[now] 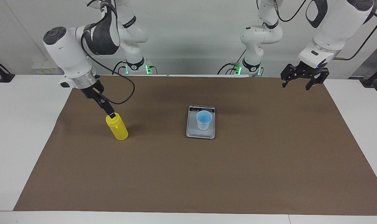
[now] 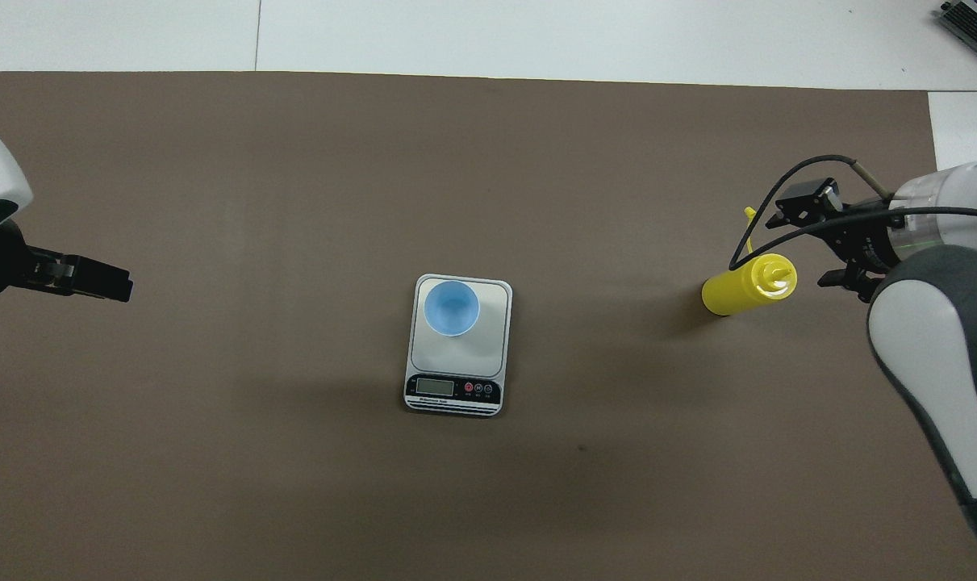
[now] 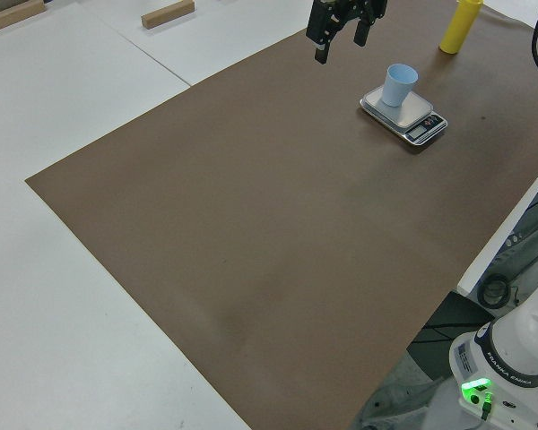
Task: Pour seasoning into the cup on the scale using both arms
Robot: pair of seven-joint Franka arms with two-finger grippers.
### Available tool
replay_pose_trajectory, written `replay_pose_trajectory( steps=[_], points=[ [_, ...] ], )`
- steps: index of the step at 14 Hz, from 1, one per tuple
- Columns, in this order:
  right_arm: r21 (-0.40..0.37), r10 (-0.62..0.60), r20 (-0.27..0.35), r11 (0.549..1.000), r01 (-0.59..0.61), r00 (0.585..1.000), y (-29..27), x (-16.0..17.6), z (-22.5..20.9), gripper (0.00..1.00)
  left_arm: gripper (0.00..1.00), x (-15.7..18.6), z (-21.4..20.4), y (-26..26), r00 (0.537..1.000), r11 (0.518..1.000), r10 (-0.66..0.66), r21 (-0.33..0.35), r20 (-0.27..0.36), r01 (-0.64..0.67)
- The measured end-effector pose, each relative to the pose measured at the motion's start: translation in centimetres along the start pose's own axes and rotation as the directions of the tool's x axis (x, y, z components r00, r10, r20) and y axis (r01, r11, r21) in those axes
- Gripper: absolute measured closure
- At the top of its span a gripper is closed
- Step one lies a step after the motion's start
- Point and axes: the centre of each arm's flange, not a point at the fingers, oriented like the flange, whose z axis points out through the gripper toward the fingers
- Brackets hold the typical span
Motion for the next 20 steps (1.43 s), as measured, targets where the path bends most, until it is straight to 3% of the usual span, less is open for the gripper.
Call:
replay_pose_trajectory(
  steps=[6,11,15,20],
  points=[
    [-0.1,-0.242,-0.079,0.967,0.233,0.967,-3.8,-3.8,-2.9,0.0,0.0,0.0,0.0,0.0,1.0,1.0,0.0,0.0,0.0,0.0],
    [-0.159,-0.408,-0.028,0.903,0.399,0.913,-5.0,-5.9,-6.0,0.0,0.0,0.0,0.0,0.0,1.0,1.0,0.0,0.0,0.0,0.0],
    [-0.198,-0.45,0.045,0.871,0.449,0.892,-4.8,-7.9,-5.9,0.0,0.0,0.0,0.0,0.0,1.0,1.0,0.0,0.0,0.0,0.0],
    [-0.173,-0.568,0.084,0.801,0.573,0.819,-3.7,-8.1,-6.3,0.0,0.0,0.0,0.0,0.0,1.0,1.0,0.0,0.0,0.0,0.0]
  ],
)
